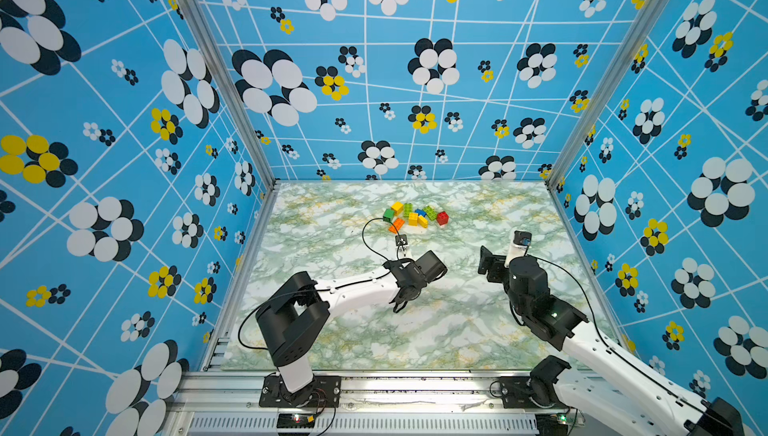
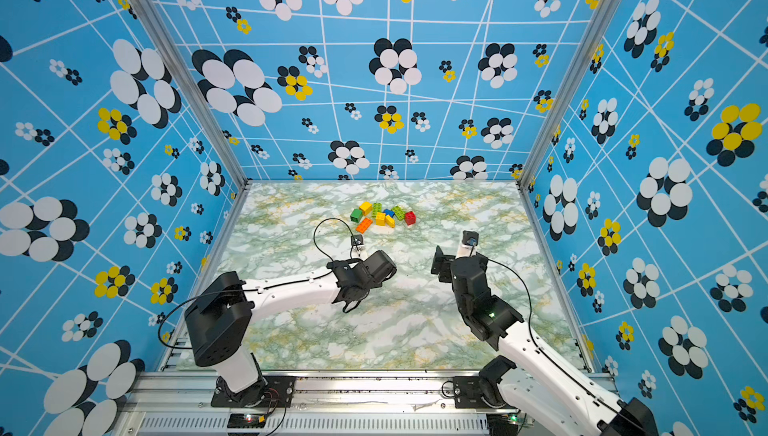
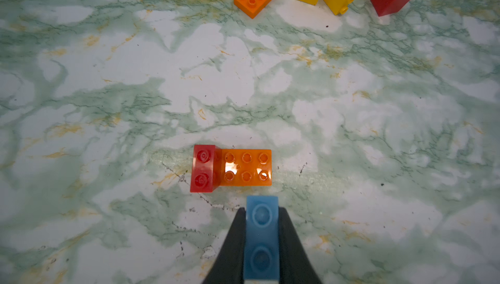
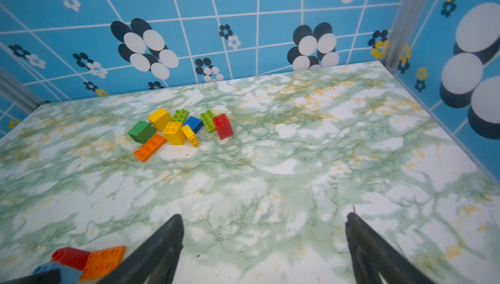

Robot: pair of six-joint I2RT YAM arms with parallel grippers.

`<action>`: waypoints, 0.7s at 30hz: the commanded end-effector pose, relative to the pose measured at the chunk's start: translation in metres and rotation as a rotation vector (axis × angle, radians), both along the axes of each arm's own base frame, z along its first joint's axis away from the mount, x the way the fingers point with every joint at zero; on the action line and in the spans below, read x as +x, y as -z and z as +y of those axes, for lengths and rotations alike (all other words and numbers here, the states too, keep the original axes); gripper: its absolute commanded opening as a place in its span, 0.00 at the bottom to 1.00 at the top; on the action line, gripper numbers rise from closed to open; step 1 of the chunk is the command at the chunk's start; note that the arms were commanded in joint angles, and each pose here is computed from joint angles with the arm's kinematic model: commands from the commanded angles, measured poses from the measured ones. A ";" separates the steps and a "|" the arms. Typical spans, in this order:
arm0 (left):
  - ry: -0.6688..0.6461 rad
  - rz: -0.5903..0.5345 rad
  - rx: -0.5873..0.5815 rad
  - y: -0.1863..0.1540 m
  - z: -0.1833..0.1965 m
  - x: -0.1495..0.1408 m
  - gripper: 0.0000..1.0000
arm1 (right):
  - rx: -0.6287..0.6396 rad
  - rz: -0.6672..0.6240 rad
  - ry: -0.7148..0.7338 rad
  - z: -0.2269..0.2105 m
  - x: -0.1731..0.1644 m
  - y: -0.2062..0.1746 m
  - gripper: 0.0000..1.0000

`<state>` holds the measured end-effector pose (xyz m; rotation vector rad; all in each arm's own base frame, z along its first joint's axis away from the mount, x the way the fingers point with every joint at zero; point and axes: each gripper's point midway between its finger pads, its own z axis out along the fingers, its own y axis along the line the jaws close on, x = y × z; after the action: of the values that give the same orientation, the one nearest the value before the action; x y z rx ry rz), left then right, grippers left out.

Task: Assemble the letter p with lego
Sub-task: Assemble the lego brick with the lego brick.

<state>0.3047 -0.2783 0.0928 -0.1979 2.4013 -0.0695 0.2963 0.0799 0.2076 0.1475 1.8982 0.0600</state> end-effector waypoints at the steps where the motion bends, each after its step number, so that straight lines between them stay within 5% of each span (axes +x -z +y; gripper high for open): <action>1: -0.071 -0.077 0.074 -0.006 0.009 0.011 0.00 | 0.040 -0.003 0.063 -0.013 -0.005 0.001 0.95; 21: -0.028 -0.117 0.094 0.031 -0.011 0.020 0.00 | 0.083 -0.005 0.016 -0.004 -0.005 0.001 0.97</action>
<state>0.3260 -0.2937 0.0716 -0.2020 2.2898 -0.0063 0.2929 0.0772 0.2120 0.2080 1.8821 0.1214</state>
